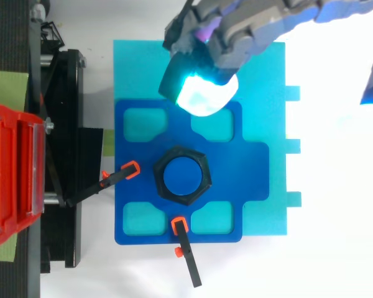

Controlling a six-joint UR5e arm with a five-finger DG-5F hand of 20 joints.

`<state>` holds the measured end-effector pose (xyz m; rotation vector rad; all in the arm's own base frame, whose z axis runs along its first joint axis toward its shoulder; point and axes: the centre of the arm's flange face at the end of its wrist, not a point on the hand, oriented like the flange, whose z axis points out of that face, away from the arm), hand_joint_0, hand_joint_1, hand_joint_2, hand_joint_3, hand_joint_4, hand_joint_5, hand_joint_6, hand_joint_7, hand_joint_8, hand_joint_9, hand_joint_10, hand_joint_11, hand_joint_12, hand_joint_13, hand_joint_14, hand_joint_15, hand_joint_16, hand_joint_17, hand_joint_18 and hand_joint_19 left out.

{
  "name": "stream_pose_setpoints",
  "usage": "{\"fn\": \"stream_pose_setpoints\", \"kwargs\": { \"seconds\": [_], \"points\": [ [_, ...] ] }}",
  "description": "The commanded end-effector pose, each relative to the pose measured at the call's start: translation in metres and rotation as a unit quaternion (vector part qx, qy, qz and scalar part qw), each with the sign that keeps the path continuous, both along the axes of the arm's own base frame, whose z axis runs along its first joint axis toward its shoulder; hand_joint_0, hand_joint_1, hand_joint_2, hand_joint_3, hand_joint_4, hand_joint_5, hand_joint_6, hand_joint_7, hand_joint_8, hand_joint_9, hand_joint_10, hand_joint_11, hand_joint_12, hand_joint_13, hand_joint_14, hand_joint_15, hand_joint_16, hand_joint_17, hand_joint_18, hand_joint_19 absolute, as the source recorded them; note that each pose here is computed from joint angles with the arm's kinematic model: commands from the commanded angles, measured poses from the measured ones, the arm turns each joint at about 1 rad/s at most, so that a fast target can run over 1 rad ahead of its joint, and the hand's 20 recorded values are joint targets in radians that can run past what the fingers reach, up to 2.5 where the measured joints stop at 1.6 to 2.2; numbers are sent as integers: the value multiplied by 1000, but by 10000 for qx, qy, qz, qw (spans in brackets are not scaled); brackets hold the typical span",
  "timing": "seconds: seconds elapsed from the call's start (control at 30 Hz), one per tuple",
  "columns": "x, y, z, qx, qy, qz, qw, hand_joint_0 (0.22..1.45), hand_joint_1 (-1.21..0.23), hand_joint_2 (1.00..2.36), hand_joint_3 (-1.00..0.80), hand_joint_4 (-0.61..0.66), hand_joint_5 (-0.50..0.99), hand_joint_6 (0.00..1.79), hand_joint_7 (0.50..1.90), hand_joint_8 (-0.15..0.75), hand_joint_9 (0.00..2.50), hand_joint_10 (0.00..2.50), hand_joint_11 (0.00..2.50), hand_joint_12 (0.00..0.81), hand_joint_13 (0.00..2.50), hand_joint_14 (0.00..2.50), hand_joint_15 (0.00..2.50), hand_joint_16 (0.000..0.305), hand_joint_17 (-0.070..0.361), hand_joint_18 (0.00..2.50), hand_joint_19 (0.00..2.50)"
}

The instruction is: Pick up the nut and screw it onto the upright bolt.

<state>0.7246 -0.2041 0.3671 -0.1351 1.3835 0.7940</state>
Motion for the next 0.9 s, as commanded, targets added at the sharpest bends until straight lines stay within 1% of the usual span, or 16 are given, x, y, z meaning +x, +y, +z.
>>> {"fn": "stream_pose_setpoints", "kwargs": {
  "seconds": [0.0,0.07,0.17,0.2,0.27,0.3,0.33,0.4,0.47,0.57,0.6,0.67,0.7,0.77,0.8,0.87],
  "points": [
    [-15,0,15,111,377,-205,9990,438,-320,1000,-500,220,-155,503,798,278,807,0,0,278,529,0,0,25,56,179,0],
    [-27,-3,23,301,909,-765,9925,441,-328,1000,-500,216,-158,503,795,273,772,0,0,266,489,0,0,24,53,130,0],
    [-35,-3,29,364,1162,-1003,9875,443,-342,1000,-500,213,-159,502,792,272,750,0,0,265,464,0,0,23,52,97,0],
    [-45,-1,38,361,1331,-1123,9841,446,-346,1000,-500,209,-160,503,795,269,742,0,0,263,456,0,0,23,52,91,0],
    [-55,2,42,334,1454,-1176,9818,451,-355,1000,-500,205,-164,503,797,262,711,0,0,261,392,0,0,23,53,25,0],
    [-68,7,47,292,1548,-1251,9795,452,-358,1000,-500,199,-166,503,795,254,665,0,0,261,353,0,0,23,53,0,0],
    [-81,12,51,267,1561,-1346,9782,455,-366,1000,-500,185,-177,502,779,246,593,0,0,263,259,0,0,25,56,0,0],
    [-92,16,49,297,1605,-1435,9761,457,-376,1000,-500,169,-205,502,707,227,418,0,0,284,94,0,0,30,67,0,0],
    [-111,24,51,327,1510,-1644,9742,459,-377,1000,-500,163,-225,501,653,214,265,0,0,293,0,0,0,34,76,0,0],
    [-143,58,46,371,1382,-1729,9745,466,-391,1000,-500,167,-246,501,579,214,168,0,0,312,0,0,0,37,83,0,0],
    [-155,66,42,413,1367,-1806,9731,465,-392,1000,-500,168,-248,501,565,214,154,0,0,313,0,0,0,38,84,0,0],
    [-163,72,42,470,1298,-1911,9718,466,-391,1000,-500,166,-254,500,541,215,121,0,0,321,0,0,0,40,89,0,0],
    [-170,77,41,566,1210,-2069,9692,466,-392,1000,-500,167,-255,500,542,215,119,0,0,322,0,0,0,40,89,0,0],
    [-173,75,38,633,1197,-2179,9665,466,-392,1000,-500,168,-255,500,541,216,111,0,0,324,0,0,0,40,91,0,0],
    [-172,75,36,737,1237,-2246,9638,468,-394,1000,-500,168,-255,500,544,216,108,0,0,324,0,0,0,40,90,0,0],
    [-172,76,36,870,1304,-2232,9621,470,-398,1000,-500,166,-256,500,546,218,100,0,0,323,0,0,0,40,91,0,0]
  ]
}}
